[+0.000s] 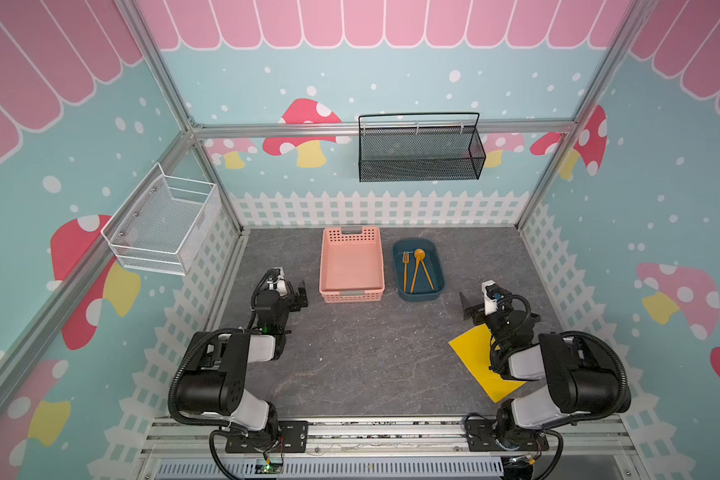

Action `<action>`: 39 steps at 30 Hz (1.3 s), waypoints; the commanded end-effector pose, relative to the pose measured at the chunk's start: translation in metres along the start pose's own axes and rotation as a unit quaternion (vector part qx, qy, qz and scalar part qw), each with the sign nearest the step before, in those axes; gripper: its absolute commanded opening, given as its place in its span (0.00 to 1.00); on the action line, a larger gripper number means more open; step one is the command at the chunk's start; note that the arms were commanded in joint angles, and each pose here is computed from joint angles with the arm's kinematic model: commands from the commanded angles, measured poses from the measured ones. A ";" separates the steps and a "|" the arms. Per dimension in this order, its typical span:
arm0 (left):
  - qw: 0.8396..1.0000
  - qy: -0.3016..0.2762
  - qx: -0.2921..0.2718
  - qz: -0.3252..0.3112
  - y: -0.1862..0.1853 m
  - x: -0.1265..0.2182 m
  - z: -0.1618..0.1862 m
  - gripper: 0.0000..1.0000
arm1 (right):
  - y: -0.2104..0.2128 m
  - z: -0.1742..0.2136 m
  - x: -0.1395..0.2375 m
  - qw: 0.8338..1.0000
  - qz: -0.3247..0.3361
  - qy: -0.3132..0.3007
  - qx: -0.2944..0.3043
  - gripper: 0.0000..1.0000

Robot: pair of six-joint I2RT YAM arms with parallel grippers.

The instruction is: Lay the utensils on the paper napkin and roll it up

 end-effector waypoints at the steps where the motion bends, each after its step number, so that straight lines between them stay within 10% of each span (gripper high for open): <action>1: 1.000 -0.013 -0.008 -0.001 0.000 0.000 -0.003 1.00 | 0.002 -0.002 0.001 1.000 -0.005 -0.012 0.013 0.99; 39: 1.000 -0.012 -0.006 0.001 0.001 0.000 -0.003 1.00 | -0.010 0.001 -0.004 0.997 0.068 0.018 -0.020 1.00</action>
Point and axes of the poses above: each gripper's point midway between its finger pads, its own x axis back along the fingers, its own y axis along the line the jaws close on, z = x × y, the point moved 10 cm from there along x, back along the fingers, and after that the axes turned 3 degrees about x, right-handed, at the moved point
